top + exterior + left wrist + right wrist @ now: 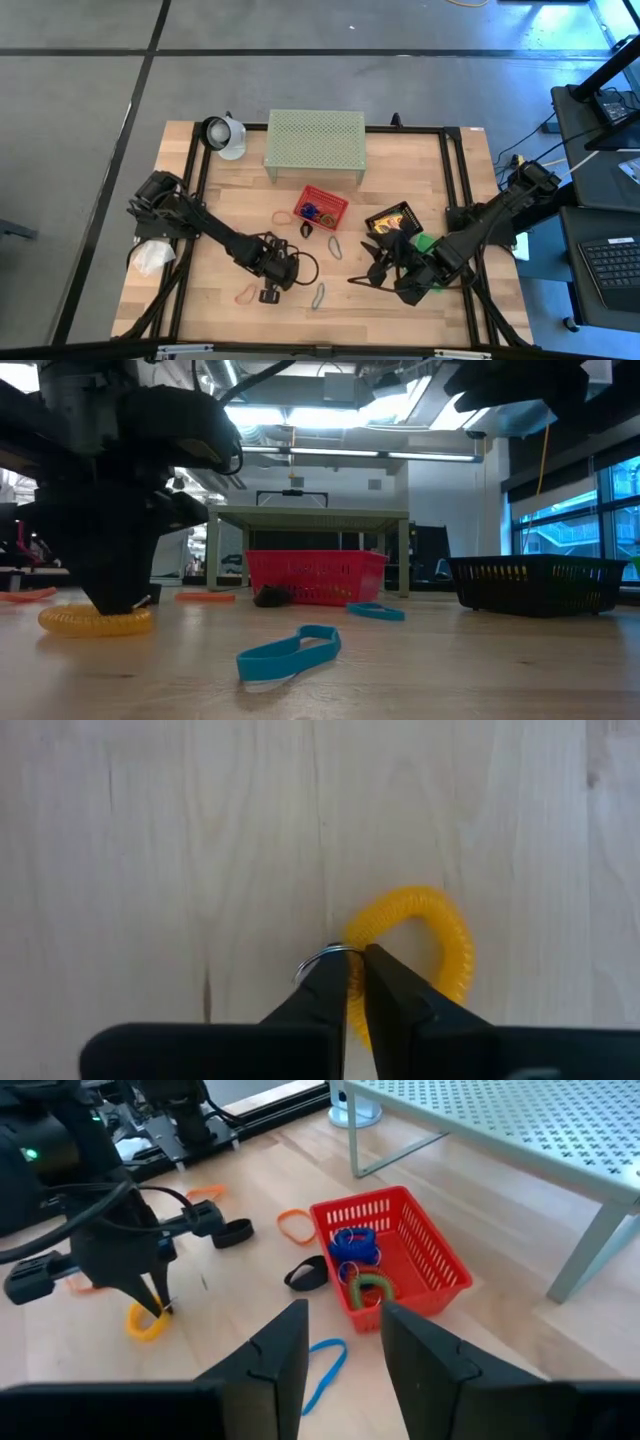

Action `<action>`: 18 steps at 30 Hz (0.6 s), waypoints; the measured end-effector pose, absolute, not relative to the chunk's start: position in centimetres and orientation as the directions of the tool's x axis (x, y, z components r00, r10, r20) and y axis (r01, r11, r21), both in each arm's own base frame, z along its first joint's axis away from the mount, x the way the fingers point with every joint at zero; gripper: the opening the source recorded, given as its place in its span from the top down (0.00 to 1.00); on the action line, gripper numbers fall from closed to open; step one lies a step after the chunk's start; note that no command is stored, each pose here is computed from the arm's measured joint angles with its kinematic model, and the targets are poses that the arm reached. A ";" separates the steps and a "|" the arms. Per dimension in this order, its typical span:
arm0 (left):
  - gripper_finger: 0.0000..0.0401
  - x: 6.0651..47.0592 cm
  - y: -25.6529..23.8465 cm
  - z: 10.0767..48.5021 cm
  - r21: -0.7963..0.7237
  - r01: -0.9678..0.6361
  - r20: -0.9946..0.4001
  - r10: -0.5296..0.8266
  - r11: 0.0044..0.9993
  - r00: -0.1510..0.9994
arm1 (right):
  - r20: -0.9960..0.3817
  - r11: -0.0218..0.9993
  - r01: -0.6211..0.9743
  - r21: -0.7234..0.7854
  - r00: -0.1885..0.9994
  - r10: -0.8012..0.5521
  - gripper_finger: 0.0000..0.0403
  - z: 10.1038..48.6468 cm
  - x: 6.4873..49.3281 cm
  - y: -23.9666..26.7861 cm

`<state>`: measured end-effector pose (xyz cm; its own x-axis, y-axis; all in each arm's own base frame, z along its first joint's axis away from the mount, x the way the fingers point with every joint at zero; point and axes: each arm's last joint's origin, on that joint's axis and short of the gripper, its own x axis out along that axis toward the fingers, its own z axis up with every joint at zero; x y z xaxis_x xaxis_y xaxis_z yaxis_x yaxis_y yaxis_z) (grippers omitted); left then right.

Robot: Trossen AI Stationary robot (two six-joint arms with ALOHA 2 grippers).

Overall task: Pick & Place Office Desk Supplies
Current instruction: Put the yellow spring keychain into the red bin

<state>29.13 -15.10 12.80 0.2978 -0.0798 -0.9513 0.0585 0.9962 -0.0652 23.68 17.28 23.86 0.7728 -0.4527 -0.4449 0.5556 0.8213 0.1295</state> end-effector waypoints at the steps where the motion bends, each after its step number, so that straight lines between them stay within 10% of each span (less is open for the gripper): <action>1: 0.97 29.1 -15.1 12.9 -0.068 0.050 -0.951 -0.080 0.996 0.297 | -0.446 0.821 0.557 0.125 0.771 -0.455 0.68 23.8 23.7 17.2; 18: 0.99 27.3 -14.5 18.7 -0.060 -0.008 -0.894 -0.050 0.998 0.446 | -0.522 0.865 0.499 0.059 0.754 -0.399 0.68 23.6 24.2 16.7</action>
